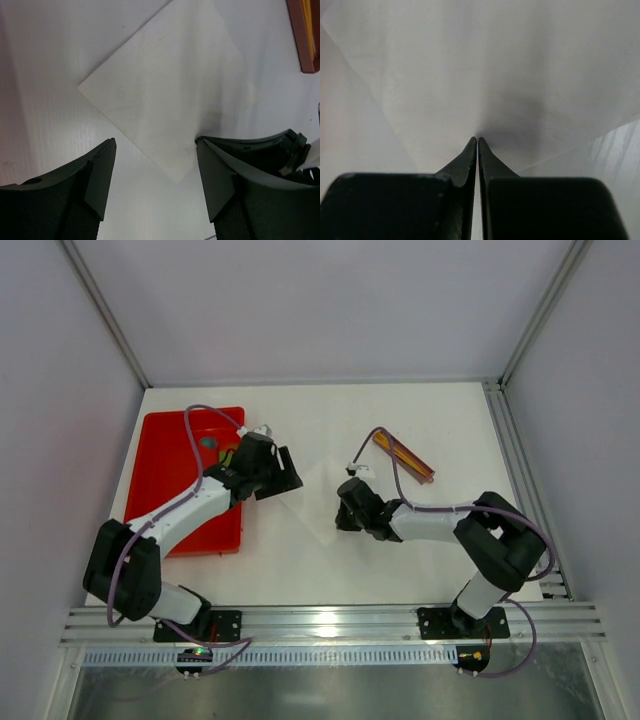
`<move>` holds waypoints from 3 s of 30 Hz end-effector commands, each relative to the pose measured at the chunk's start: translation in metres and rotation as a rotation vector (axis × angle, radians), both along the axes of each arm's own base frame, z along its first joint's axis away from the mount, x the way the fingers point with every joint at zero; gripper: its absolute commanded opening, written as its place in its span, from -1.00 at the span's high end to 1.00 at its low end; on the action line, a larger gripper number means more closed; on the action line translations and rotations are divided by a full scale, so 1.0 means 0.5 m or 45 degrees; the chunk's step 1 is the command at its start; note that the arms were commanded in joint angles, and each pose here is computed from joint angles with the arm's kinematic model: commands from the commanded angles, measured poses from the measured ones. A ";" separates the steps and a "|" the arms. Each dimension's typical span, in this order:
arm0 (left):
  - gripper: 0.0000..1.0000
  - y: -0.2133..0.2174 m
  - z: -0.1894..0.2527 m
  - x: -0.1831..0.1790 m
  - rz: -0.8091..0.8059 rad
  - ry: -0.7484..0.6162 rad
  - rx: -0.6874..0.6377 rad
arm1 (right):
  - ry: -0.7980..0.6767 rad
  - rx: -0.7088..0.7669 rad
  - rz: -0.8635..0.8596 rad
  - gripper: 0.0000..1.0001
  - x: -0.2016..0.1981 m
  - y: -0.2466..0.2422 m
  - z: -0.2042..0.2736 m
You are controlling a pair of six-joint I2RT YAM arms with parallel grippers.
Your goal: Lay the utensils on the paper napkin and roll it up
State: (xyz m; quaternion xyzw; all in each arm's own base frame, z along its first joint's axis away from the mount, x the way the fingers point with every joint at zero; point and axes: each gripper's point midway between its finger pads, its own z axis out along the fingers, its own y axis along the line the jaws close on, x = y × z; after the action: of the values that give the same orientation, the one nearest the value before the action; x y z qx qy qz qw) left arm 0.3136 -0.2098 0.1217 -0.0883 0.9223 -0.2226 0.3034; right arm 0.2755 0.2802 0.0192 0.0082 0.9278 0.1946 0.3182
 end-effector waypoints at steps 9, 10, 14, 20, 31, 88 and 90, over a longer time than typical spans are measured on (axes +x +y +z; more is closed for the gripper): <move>0.09 -0.068 -0.074 0.013 -0.110 0.038 -0.055 | -0.016 -0.033 -0.038 0.92 -0.061 -0.021 0.039; 0.27 -0.063 -0.081 0.013 -0.101 0.041 -0.034 | -0.037 -0.044 -0.033 0.92 -0.058 -0.024 0.050; 0.43 -0.035 -0.110 0.009 -0.051 0.055 0.047 | -0.132 -0.089 0.056 0.92 -0.041 -0.029 0.120; 0.47 -0.018 -0.145 0.015 -0.007 0.067 0.105 | -0.252 -0.038 0.163 0.91 0.033 -0.053 0.226; 0.50 0.002 -0.166 0.031 0.033 0.061 0.196 | -0.156 0.007 0.030 0.91 0.112 -0.162 0.238; 0.47 0.038 -0.192 -0.123 0.009 0.191 0.348 | -0.164 -0.235 -0.074 0.57 0.283 -0.302 0.176; 0.51 0.022 -0.202 -0.134 -0.017 0.211 0.326 | -0.148 -0.199 -0.124 0.56 0.311 -0.338 0.184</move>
State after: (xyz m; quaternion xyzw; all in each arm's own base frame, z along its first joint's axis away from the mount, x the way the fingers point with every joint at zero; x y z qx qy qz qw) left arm 0.2457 -0.1857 0.0257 -0.0678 0.9676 -0.0772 0.2307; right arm 0.4041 0.1407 0.0961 -0.0035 0.9263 0.1231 0.3561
